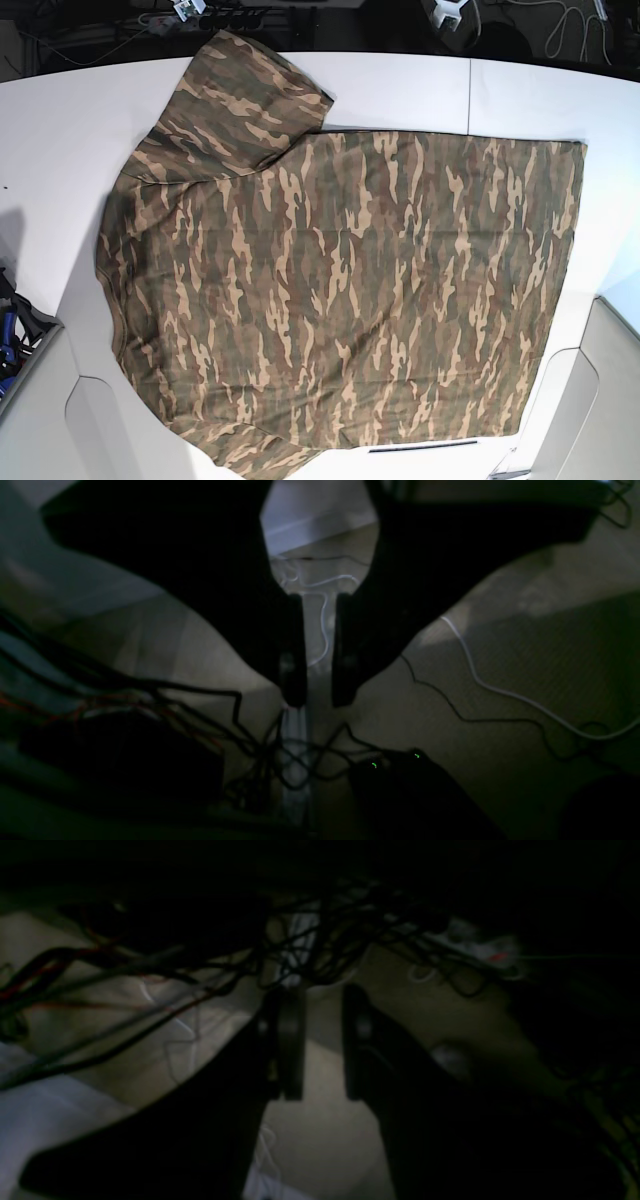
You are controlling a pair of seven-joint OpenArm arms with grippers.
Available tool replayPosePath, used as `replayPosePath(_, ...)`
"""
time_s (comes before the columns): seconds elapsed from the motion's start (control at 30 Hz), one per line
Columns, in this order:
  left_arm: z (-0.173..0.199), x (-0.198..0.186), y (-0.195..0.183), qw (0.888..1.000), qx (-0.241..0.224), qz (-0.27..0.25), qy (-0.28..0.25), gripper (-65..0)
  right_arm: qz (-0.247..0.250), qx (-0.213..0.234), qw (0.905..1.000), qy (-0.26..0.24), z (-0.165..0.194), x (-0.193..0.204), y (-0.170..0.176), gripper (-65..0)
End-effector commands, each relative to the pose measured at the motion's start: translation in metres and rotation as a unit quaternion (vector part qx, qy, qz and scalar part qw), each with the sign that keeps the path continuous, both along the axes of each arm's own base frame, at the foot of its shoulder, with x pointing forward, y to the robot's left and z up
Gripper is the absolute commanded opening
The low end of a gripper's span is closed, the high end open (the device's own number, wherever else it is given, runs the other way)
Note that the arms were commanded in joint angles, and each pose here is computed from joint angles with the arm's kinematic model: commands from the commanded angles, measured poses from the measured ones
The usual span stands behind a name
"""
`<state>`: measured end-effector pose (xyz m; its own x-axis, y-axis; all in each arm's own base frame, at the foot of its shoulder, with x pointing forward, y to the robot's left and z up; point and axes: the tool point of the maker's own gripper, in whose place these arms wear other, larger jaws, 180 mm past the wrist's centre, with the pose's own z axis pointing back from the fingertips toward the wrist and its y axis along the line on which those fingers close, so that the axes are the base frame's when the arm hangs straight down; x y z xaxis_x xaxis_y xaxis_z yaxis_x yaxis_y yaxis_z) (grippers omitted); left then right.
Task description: Fold the T-shirt properly
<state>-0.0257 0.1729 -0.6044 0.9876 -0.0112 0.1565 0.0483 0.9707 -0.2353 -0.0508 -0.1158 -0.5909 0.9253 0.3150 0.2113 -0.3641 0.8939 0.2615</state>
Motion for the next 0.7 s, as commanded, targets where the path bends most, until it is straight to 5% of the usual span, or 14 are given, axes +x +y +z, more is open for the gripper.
replayPosePath(0.0, 0.005, -0.008, 0.003, 1.0, -0.002, 0.005, 0.0, -52.3, 0.003, 0.01, 0.9999, -0.002, 0.009, -0.01, 0.0, -51.7)
replayPosePath(0.33, 0.06, -0.002, 0.03, 0.998, 0.03, 0.021, -0.06, -52.3, 0.034, 0.043, 0.9977, -0.041, 0.068, -0.027, 0.012, -51.8)
replayPosePath(0.67, 0.12, 0.034, 0.06, 0.991, 0.06, 0.028, -0.112, -52.1, 0.029, 0.059, 0.9951, -0.074, 0.117, 0.016, 0.032, -51.8)
